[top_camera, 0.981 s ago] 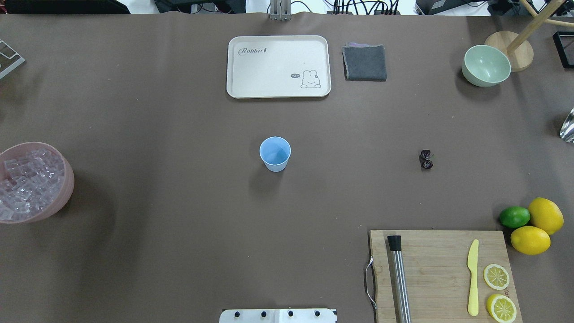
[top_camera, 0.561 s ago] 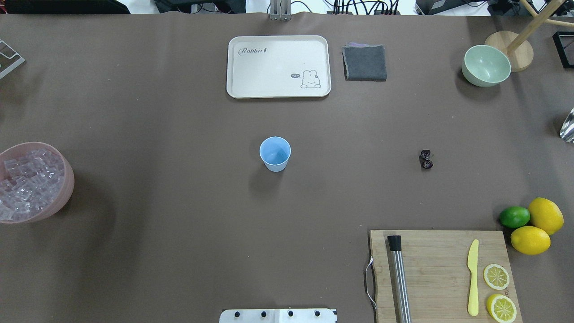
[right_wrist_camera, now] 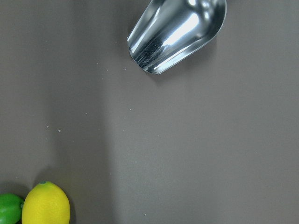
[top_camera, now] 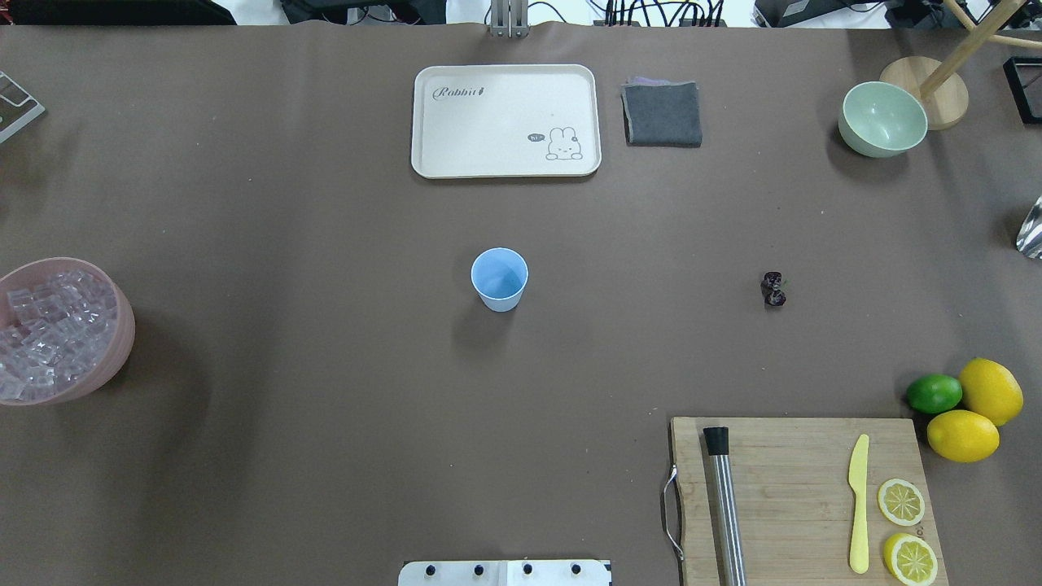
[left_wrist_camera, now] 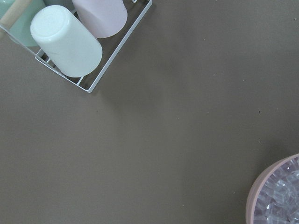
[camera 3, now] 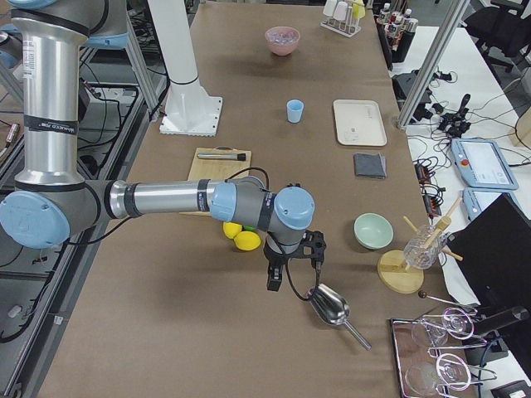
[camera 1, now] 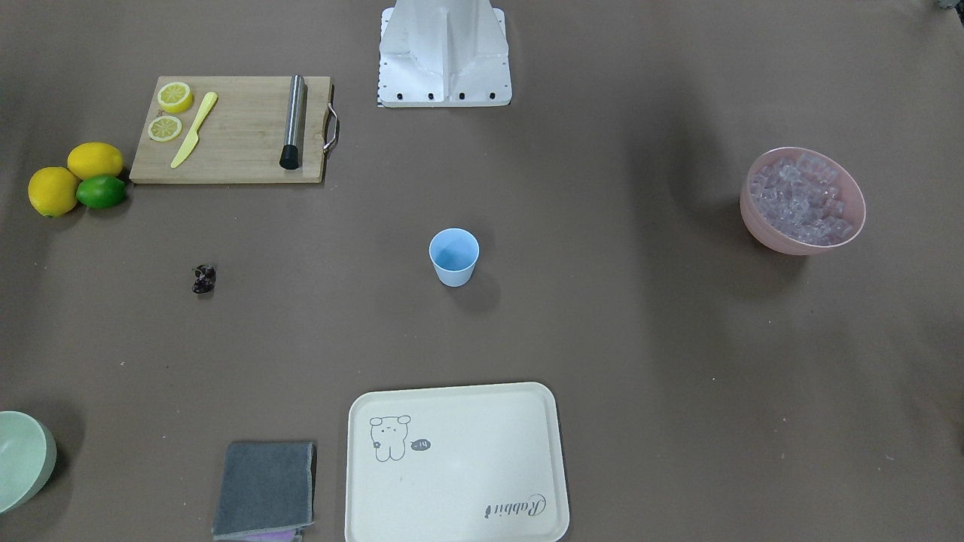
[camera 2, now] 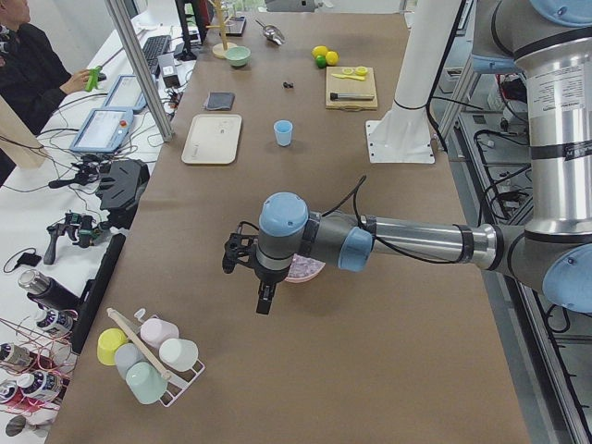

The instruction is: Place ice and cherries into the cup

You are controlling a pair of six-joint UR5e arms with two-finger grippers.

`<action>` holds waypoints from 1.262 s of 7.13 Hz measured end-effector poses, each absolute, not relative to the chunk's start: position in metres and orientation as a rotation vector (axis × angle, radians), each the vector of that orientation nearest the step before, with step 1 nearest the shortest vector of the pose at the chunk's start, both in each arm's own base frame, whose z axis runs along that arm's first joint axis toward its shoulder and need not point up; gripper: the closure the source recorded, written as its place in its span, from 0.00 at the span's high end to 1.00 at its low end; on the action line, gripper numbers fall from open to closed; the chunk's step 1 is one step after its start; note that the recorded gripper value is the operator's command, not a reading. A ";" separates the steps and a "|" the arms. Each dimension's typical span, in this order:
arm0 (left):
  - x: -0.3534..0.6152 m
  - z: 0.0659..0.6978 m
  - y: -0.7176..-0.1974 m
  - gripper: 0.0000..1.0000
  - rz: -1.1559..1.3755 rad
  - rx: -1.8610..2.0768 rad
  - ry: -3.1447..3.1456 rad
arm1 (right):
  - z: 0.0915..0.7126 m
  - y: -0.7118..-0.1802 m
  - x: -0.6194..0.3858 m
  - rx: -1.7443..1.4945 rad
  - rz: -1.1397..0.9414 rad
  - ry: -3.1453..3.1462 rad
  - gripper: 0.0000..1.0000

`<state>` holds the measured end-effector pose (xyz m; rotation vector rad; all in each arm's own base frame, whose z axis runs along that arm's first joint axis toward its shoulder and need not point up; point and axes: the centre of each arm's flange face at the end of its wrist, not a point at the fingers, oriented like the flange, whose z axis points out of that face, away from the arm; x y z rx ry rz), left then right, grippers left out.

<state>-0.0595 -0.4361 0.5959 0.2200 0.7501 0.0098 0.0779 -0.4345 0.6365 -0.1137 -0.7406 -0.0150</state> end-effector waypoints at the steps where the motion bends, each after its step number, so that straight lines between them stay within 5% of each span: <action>1: -0.060 0.597 -0.435 0.98 0.009 0.217 0.751 | 0.636 -0.435 0.078 -0.113 -0.016 -0.741 1.00; 9: -0.059 0.600 -0.432 0.98 0.008 0.210 0.753 | 0.633 -0.438 0.078 -0.105 -0.018 -0.746 1.00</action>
